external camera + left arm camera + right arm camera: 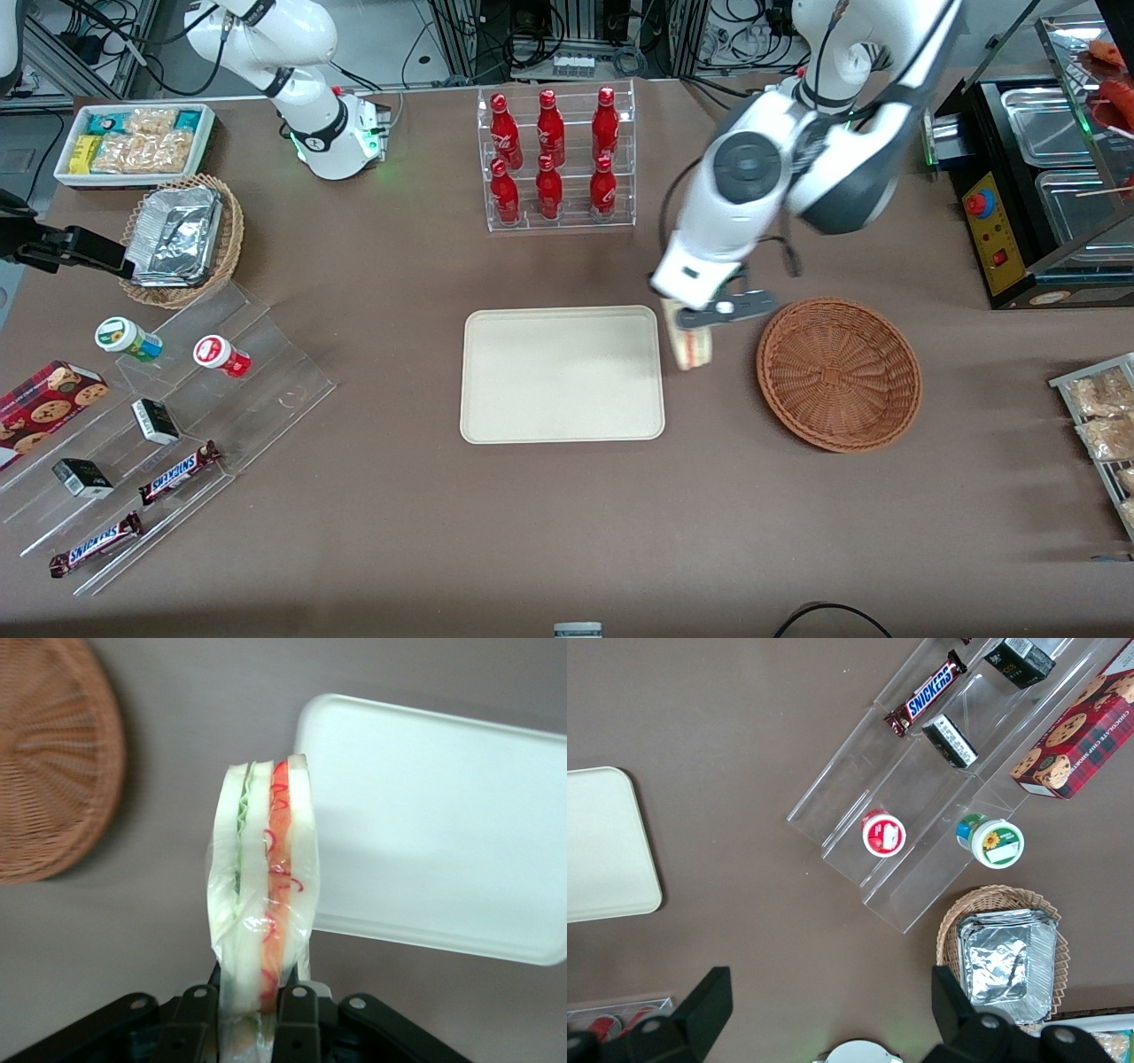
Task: Place sandwich from basket to tray
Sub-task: 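Lift the sandwich and carry it with the left gripper over the cream tray, then lower the sandwich onto the tray and open the left gripper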
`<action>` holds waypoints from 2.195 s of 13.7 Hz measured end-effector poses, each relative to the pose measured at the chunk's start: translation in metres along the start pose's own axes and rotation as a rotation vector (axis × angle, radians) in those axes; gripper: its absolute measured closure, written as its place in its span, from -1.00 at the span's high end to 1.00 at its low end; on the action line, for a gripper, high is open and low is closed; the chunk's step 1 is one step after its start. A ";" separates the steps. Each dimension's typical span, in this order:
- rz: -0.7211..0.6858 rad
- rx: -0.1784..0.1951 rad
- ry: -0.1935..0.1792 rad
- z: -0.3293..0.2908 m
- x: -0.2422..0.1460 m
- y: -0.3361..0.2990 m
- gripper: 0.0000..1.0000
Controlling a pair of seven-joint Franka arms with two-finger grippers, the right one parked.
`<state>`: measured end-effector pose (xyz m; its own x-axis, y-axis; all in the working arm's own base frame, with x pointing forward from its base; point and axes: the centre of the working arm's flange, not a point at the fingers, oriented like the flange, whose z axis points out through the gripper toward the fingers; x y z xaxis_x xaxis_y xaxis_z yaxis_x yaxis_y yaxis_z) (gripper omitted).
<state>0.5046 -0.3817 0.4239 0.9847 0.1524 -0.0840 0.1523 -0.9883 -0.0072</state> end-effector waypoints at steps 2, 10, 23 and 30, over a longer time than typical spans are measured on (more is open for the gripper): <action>0.027 -0.007 -0.011 0.020 -0.007 0.042 -0.54; 0.064 -0.084 0.035 0.112 -0.004 0.130 -0.54; 0.113 -0.044 0.090 0.182 -0.003 0.151 -0.54; 0.111 -0.048 0.123 0.157 0.005 0.153 0.43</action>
<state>0.5200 -0.5326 0.2661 0.9981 0.0446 0.0414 0.0428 -0.9981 0.0433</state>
